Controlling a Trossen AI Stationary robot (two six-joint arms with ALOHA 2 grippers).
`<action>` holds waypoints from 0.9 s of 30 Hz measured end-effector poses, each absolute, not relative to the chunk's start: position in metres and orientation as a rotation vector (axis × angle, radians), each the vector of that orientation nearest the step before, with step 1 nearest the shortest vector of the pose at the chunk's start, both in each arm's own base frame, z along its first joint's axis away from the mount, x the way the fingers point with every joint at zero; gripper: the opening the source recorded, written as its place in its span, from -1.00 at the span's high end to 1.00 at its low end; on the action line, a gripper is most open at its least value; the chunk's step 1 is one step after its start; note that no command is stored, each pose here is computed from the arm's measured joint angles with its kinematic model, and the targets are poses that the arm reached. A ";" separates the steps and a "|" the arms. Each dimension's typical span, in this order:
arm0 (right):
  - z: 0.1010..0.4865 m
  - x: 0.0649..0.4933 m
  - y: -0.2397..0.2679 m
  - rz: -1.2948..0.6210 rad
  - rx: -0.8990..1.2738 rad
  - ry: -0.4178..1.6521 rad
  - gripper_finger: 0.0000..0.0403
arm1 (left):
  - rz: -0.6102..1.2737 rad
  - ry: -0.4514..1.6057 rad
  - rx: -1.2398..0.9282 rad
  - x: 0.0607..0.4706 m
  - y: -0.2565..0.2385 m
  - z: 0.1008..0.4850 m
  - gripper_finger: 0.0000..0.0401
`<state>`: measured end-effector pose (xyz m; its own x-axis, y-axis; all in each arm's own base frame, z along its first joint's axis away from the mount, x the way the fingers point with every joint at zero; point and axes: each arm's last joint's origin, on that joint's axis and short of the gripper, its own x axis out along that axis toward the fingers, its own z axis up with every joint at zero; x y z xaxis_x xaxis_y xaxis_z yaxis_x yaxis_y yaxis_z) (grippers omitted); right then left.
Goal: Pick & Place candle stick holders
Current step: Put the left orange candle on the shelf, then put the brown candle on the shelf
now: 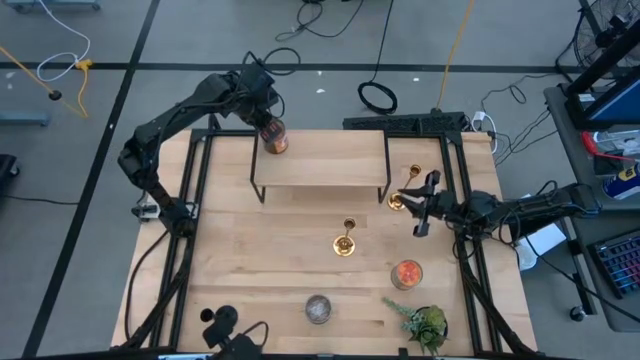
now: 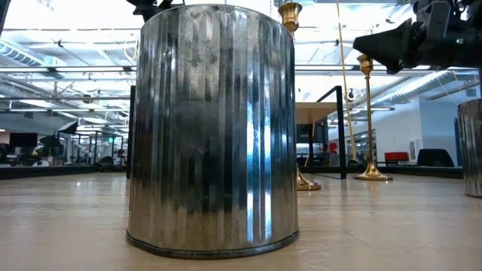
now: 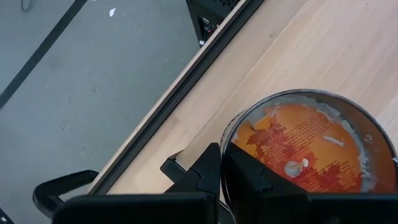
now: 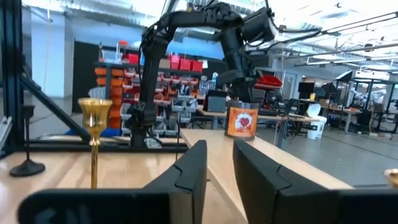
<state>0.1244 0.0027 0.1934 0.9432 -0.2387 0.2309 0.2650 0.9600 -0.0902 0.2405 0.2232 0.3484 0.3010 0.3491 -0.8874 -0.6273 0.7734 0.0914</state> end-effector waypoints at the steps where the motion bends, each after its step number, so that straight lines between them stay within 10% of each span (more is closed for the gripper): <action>1: 0.193 0.124 0.003 -0.257 -0.118 -0.218 0.55 | 0.651 1.089 -0.283 0.241 0.223 0.348 0.90; 12: 0.191 0.126 0.003 -0.255 -0.118 -0.202 0.20 | 0.628 1.098 -0.251 0.242 0.222 0.349 0.87; 27: 0.191 0.126 0.003 -0.255 -0.113 -0.204 0.13 | 0.625 1.054 -0.185 0.242 0.223 0.355 0.24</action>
<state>0.1262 0.0028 0.1915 0.9473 -0.2384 0.2140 0.2613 0.9615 -0.0855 0.2421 0.2227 0.3549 0.3406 0.3910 -0.8551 -0.5625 0.8135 0.1478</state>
